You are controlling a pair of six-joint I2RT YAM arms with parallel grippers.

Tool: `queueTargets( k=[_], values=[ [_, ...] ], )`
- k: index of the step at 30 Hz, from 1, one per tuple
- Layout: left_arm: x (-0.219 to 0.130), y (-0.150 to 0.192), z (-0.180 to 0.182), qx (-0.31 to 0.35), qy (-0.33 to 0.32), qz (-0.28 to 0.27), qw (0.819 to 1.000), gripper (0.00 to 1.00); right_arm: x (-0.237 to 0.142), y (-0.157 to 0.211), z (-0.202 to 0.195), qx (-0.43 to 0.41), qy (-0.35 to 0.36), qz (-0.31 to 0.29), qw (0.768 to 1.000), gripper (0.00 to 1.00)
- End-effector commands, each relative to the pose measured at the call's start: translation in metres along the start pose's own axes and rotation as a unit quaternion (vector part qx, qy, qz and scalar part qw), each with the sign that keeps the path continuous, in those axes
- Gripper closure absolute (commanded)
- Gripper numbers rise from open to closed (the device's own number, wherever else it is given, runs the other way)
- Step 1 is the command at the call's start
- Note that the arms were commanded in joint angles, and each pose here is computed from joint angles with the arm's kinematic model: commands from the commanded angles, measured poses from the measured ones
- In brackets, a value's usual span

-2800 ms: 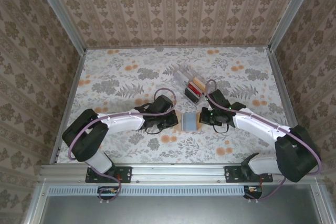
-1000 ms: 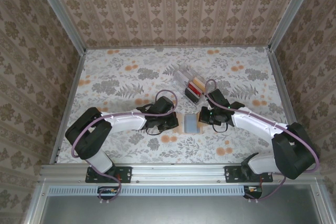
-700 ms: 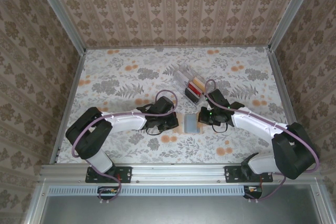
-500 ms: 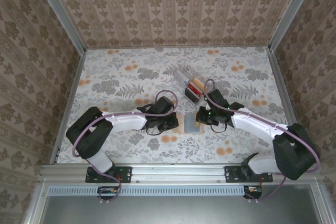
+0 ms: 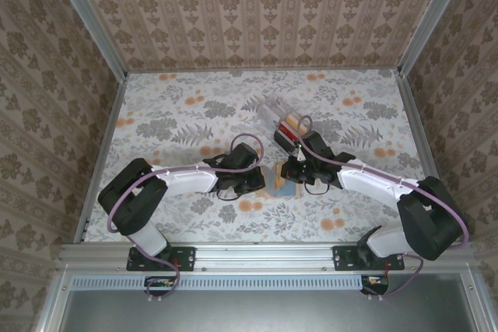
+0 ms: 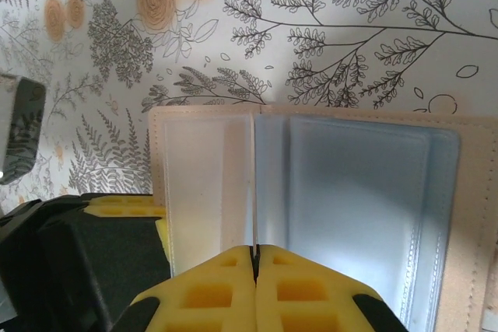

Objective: Put the credit cards into the card holder
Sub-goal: Flip over the card slot in the card holder, then insert the credit card into the card slot.

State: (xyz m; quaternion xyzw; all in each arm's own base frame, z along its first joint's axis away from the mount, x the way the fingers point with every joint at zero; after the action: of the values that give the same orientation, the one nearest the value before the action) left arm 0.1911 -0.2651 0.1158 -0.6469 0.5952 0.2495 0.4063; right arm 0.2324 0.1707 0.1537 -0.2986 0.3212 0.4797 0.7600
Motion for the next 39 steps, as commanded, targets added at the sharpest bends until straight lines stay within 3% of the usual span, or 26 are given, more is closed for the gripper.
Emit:
queueTargets(
  k=[1, 8, 16, 23, 25, 30, 34, 39],
  values=[
    [-0.002, -0.002, -0.007, 0.006, 0.006, -0.003, 1.000, 0.89, 0.008, 0.003, -0.003, 0.010, 0.010, 0.015, 1.000, 0.93],
    [-0.011, 0.000, -0.004, 0.008, -0.006, -0.015, 1.000, 0.77, 0.013, 0.004, -0.015, 0.013, 0.058, 0.011, 0.998, 0.94],
    [-0.026, 0.002, -0.001, 0.014, -0.022, -0.048, 0.999, 0.57, 0.013, 0.003, -0.010, 0.012, 0.029, 0.009, 0.999, 0.94],
    [-0.015, 0.002, 0.001, 0.012, -0.031, -0.024, 0.999, 0.93, 0.010, 0.000, 0.005, 0.011, -0.026, 0.014, 1.000, 0.93],
    [-0.010, 0.004, 0.002, 0.010, -0.032, -0.015, 0.999, 0.97, 0.013, 0.000, 0.006, 0.012, -0.031, 0.022, 0.999, 0.93],
    [-0.006, 0.005, 0.003, 0.010, -0.036, -0.012, 0.999, 0.98, 0.022, 0.003, 0.008, 0.017, -0.049, 0.039, 0.998, 0.92],
    [-0.006, 0.006, 0.005, 0.007, -0.038, -0.013, 0.999, 0.95, 0.027, 0.004, 0.000, 0.021, 0.003, 0.038, 0.999, 0.93],
    [-0.013, 0.009, 0.010, 0.005, -0.059, -0.021, 0.998, 0.77, 0.033, 0.008, -0.016, 0.023, 0.051, 0.032, 0.998, 0.94]
  ],
)
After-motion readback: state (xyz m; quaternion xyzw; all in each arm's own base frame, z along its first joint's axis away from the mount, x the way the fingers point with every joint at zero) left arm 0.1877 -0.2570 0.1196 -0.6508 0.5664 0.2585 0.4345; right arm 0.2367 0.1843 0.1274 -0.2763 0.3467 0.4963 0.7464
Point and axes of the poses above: each hand's point on the last joint's axis, 136 mm out from that joint toward the fingers, its own x axis out along the fingers, its own z axis along the line the jaws close on, y = z × x, the point moved 10 cm from there along -x, back along the fingers, and after that the axes turned 9 degrees about x, right-handed, at the moved point
